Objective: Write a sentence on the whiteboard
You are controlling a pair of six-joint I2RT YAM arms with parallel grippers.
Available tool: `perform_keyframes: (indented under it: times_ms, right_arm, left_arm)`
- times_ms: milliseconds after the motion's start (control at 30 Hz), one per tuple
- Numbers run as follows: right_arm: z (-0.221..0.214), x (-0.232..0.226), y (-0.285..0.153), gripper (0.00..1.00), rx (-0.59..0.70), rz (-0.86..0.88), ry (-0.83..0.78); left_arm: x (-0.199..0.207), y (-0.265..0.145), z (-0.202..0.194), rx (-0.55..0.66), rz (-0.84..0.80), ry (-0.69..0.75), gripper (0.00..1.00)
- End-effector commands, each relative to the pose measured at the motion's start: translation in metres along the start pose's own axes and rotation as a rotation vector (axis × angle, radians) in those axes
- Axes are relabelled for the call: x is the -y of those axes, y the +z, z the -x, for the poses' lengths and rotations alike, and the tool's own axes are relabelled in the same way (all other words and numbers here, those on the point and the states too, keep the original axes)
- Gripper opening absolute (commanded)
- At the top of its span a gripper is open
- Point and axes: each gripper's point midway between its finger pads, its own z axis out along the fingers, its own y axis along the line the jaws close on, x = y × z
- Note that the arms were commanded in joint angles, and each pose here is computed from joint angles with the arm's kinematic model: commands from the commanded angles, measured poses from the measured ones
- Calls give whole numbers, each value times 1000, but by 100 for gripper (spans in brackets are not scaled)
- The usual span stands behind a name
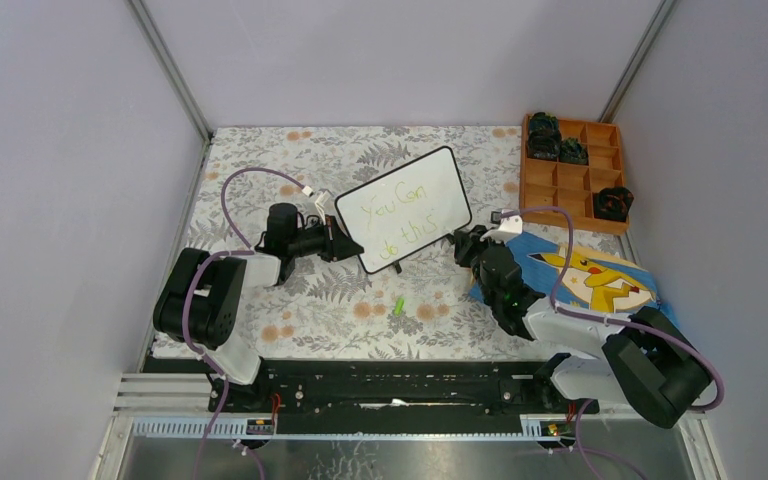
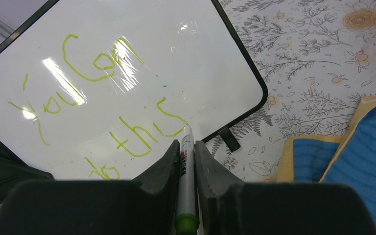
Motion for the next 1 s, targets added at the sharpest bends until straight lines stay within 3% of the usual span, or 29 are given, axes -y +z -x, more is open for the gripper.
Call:
perform_keyframes:
  times_ms: [0, 967]
  right_arm:
    - [24, -19, 8, 0, 63, 62, 74]
    - [21, -5, 32, 0, 61, 22, 164]
  left_arm:
    - [-25, 0, -17, -43, 122, -45, 0]
    - [-26, 0, -18, -43, 124, -49, 0]
